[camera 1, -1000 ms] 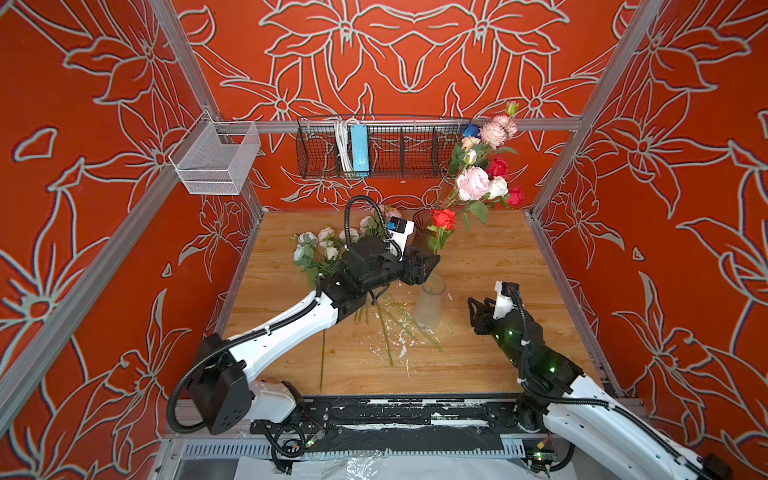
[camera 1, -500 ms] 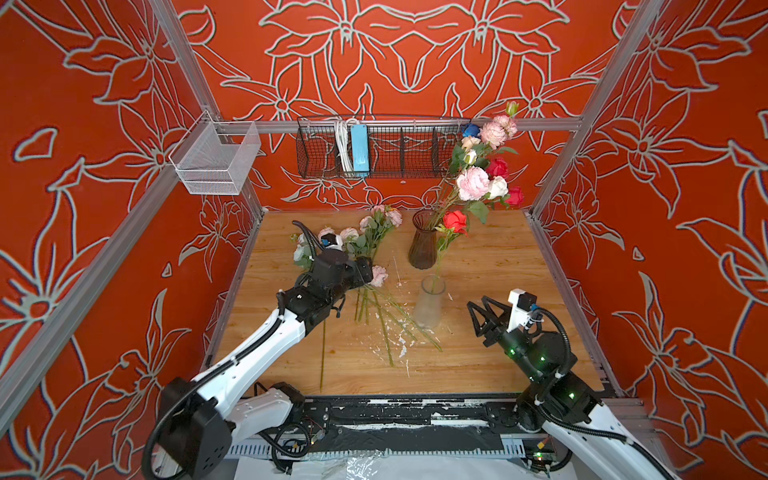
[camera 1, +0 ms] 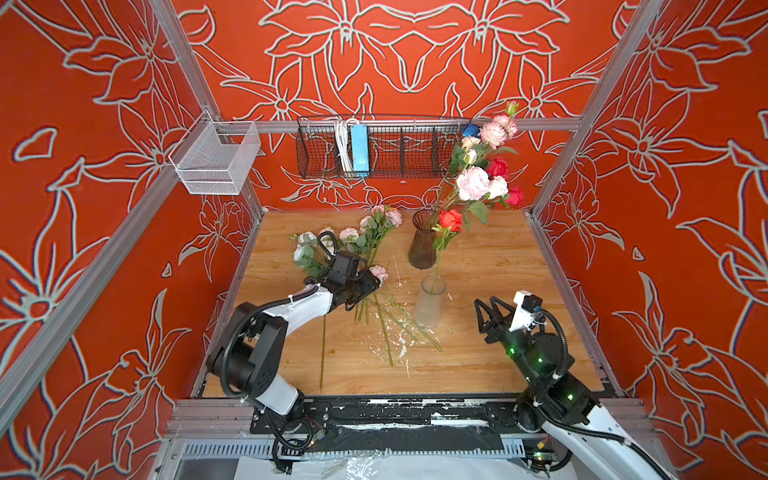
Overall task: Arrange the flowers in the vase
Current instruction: 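Move left gripper back to the loose flowers and grasp a pink peony stem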
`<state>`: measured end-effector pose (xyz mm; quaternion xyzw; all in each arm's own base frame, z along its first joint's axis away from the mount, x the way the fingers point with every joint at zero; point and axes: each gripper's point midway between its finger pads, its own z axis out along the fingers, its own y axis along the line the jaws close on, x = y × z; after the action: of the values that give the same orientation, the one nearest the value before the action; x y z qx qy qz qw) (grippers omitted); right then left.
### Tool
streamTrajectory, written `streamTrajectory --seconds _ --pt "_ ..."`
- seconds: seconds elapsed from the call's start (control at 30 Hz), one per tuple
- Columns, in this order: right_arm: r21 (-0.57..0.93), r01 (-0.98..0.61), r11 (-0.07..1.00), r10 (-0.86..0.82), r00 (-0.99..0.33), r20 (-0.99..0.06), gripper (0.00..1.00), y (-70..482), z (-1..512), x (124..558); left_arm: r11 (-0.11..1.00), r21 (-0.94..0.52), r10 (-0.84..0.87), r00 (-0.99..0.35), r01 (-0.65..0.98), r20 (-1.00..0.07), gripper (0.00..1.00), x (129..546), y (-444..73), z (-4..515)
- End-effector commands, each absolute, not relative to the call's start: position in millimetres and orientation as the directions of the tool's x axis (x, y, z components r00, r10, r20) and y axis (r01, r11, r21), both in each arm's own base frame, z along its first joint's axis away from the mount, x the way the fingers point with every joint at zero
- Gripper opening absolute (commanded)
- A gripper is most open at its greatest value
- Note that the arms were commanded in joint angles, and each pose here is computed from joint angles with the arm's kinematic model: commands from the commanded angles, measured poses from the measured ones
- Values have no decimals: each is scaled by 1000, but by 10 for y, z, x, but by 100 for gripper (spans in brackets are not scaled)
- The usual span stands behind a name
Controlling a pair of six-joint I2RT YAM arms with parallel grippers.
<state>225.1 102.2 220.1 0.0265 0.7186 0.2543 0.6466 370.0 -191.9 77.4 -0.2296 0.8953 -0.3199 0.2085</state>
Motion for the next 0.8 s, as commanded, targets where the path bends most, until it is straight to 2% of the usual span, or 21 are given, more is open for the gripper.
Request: streamTrajectory --seconds 0.0,0.3,0.4,0.53,0.77 --pt "397 -234 888 368 -156 -916 58 924 2139 2280 603 -753 -539 -830 -263 -141 55 3753 -2217 785" --pt "395 -205 895 369 -154 -916 58 877 2118 2293 603 -741 -534 -840 -295 -100 54 3704 -2293 530" --pt "395 -201 897 369 -155 -917 57 872 2113 2296 605 -744 -530 -841 -285 -110 47 3745 -2309 481" --pt "393 -195 899 366 -159 -917 57 867 2100 2300 591 -769 -510 -851 -243 -123 34 3834 -2396 444" --pt "389 -182 903 364 -159 -918 57 850 2092 2310 571 -797 -512 -845 -198 -156 32 3860 -2415 424"
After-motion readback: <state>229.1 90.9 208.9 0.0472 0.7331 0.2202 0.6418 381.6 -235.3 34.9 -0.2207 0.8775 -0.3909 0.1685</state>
